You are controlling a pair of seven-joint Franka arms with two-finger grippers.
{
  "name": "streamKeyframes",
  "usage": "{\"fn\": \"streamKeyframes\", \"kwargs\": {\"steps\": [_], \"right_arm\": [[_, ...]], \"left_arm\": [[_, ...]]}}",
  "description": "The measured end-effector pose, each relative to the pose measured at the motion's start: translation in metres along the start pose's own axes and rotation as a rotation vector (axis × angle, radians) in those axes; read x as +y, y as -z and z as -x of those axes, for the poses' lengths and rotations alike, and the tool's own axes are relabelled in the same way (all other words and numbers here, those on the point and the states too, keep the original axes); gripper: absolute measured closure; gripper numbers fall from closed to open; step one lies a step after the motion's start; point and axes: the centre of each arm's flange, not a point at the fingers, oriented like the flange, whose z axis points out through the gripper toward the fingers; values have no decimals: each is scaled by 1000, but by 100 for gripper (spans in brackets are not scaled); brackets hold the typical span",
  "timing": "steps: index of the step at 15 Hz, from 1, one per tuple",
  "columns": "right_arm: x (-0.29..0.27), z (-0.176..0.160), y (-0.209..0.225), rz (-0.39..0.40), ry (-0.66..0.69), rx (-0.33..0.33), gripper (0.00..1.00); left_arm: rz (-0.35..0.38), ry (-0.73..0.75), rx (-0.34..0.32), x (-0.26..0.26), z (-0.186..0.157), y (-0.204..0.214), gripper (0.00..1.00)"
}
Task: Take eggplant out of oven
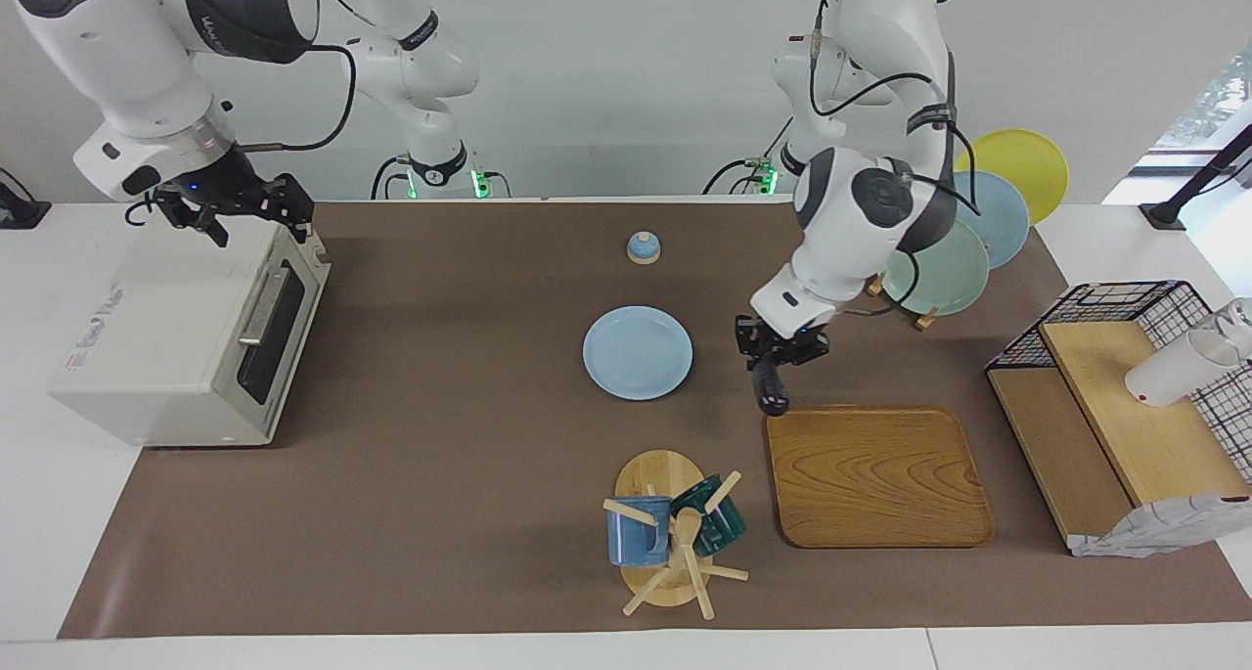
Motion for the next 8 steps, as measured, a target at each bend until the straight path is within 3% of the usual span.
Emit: {"fn": "streamKeyframes", "kwargs": {"steps": [4,8], "right_arm": [[-4,0,-1,0,7,-3,0],[-4,0,-1,0,6,-3,0]], "left_arm": [[-6,151,14,-110,-40,-12,74],[-13,207,12,-159,-75,-48,74]]}}
